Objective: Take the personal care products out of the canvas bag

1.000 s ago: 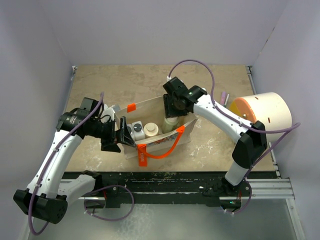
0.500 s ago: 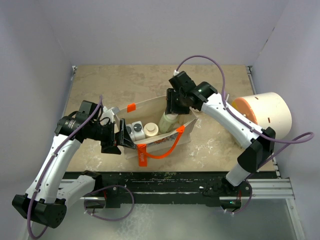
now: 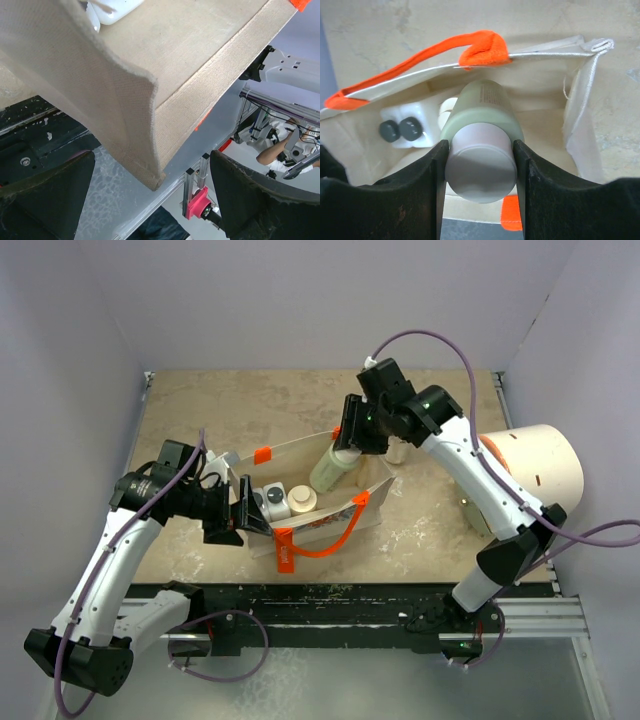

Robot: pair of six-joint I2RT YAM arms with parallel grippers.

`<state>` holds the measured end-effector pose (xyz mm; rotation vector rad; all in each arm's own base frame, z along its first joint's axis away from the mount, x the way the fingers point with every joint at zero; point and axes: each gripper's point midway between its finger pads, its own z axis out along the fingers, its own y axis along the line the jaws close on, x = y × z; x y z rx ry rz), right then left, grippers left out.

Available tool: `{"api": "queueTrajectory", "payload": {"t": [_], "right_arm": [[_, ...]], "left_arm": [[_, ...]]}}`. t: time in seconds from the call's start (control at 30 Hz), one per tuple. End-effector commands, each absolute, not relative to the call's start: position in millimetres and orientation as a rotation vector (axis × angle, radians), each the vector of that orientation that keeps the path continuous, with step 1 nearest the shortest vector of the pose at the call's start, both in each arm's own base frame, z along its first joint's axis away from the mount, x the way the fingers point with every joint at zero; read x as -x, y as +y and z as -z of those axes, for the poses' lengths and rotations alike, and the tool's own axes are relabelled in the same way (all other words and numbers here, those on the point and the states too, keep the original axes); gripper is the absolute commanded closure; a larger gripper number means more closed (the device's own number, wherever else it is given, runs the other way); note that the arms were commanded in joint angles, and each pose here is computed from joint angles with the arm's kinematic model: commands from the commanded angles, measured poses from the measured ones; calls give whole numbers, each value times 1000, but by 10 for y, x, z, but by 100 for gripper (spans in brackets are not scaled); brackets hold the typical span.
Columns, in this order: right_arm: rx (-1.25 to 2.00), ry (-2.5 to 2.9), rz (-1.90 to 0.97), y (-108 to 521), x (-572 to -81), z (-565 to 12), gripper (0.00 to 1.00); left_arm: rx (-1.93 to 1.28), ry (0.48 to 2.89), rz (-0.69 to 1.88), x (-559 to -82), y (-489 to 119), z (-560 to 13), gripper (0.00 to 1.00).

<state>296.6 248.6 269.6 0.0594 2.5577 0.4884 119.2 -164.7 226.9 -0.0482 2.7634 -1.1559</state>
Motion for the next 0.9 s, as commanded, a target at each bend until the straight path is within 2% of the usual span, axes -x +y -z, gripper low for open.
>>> {"api": "queueTrajectory", "payload": {"t": [0.0, 0.33, 0.87], "right_arm": [[-123, 2407, -750, 2532, -2887, -3408, 100], [-204, 2327, -923, 2350, -2805, -3857, 100], [-425, 2051, -860, 1598, -2908, -4680, 100]], "left_arm": [[4, 2727, 1177, -1231, -1680, -2303, 1], [9, 2741, 1155, -1246, -1664, -2239, 1], [-15, 2765, 1140, -1286, -1661, -2228, 1]]}}
